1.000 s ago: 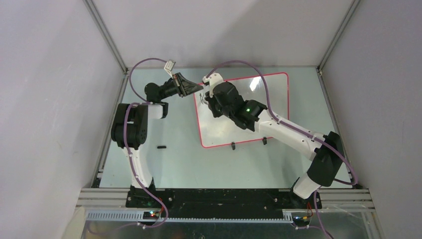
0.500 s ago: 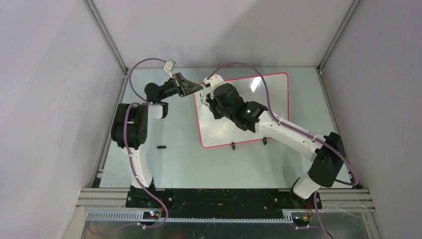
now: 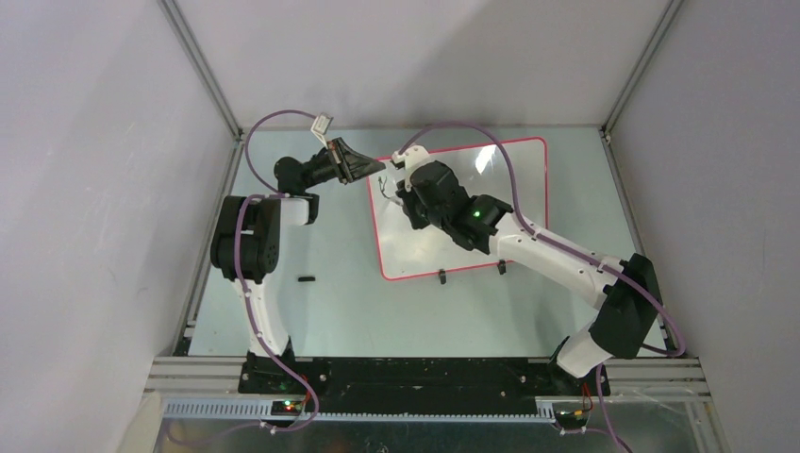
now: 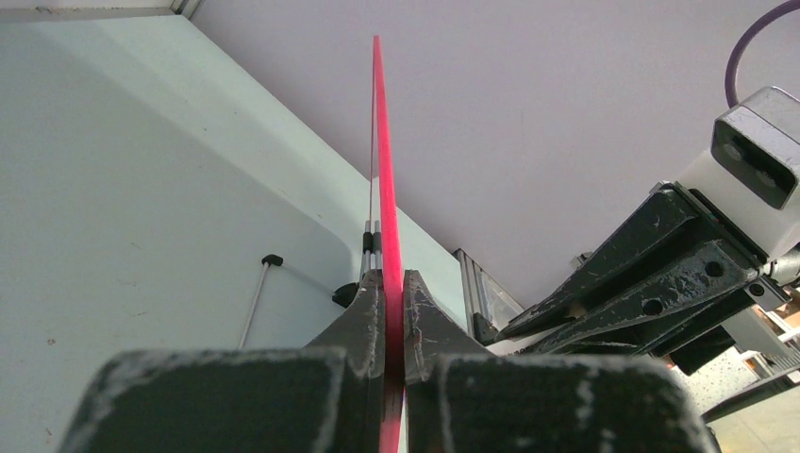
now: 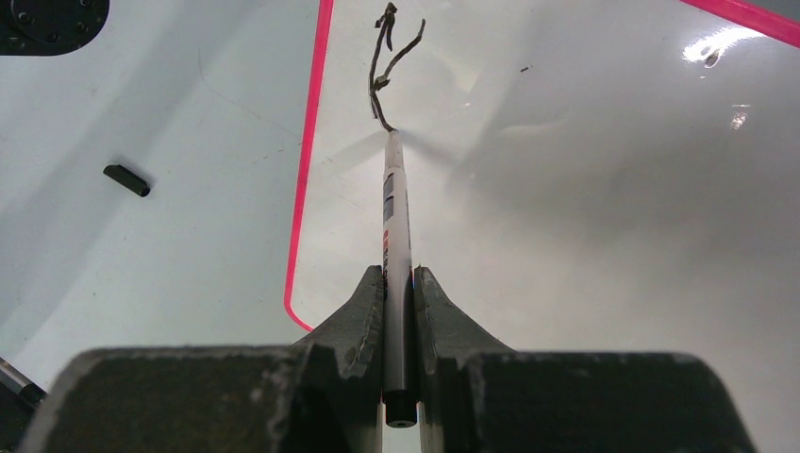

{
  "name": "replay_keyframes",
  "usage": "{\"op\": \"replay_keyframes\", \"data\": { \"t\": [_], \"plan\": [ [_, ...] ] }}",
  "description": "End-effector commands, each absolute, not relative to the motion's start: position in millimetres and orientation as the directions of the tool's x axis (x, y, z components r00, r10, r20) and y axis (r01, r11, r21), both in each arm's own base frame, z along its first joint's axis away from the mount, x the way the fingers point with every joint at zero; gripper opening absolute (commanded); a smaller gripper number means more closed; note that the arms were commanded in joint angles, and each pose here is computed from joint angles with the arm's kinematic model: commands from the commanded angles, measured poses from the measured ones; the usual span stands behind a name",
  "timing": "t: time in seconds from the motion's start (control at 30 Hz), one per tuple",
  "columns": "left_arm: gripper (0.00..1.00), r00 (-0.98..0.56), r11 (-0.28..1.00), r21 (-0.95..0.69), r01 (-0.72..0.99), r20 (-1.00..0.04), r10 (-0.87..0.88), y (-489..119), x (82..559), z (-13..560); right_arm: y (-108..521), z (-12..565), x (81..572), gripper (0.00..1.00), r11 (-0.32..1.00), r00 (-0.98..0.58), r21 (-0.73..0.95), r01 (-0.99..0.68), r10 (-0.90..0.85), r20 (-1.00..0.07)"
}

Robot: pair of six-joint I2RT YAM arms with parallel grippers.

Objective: Write a sentence on the whiteboard

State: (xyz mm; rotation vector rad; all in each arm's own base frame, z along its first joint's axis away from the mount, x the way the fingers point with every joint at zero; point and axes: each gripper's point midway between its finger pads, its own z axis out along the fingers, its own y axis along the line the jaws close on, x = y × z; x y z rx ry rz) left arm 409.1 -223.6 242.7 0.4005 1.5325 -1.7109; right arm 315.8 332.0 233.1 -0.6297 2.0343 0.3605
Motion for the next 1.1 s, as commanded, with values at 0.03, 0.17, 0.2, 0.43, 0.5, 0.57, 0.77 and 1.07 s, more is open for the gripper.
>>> {"op": "replay_keyframes", "data": {
  "t": [0.03, 0.17, 0.2, 0.43, 0.5, 0.57, 0.77, 1.07],
  "plan": [
    [0.0, -0.537, 0.004, -0.568, 0.823, -0.782, -0.317, -233.6, 387.1, 275.7, 320.7, 242.6, 320.6, 0.0, 0.843, -0.413, -0.001, -0.538, -0.265, -0.871],
    [0.0, -0.537, 0.004, -0.568, 0.823, -0.781, -0.317, -233.3, 387.3, 275.6, 326.0, 251.2, 321.0, 0.0, 0.835, -0.397, 0.013, -0.55, -0.248, -0.884],
    [0.0, -0.537, 0.004, -0.568, 0.823, -0.781, -0.318, -233.3, 387.1, 275.9, 327.2, 253.9, 321.3, 0.0, 0.833, -0.394, 0.016, -0.553, -0.244, -0.886],
    [0.0, -0.537, 0.004, -0.567, 0.823, -0.782, -0.317, -233.5, 387.2, 275.8, 338.8, 259.5, 322.9, 0.0, 0.82, -0.385, 0.015, -0.572, -0.253, -0.888],
    [0.0, -0.538, 0.004, -0.568, 0.823, -0.781, -0.317, -233.5, 386.9, 275.9, 341.3, 259.5, 324.2, 0.0, 0.819, -0.385, 0.012, -0.574, -0.257, -0.886],
    [0.0, -0.538, 0.003, -0.568, 0.823, -0.782, -0.316, -233.8, 386.8, 275.8, 343.4, 261.2, 324.9, 0.0, 0.817, -0.382, 0.012, -0.576, -0.257, -0.888],
    [0.0, -0.538, 0.004, -0.568, 0.823, -0.781, -0.317, -233.5, 387.1, 275.7, 346.6, 263.8, 326.7, 0.0, 0.816, -0.379, 0.013, -0.578, -0.255, -0.89],
    [0.0, -0.539, 0.004, -0.569, 0.822, -0.781, -0.317, -233.3, 387.2, 275.6, 351.1, 263.1, 327.5, 0.0, 0.812, -0.379, 0.011, -0.583, -0.26, -0.888]
  ]
}}
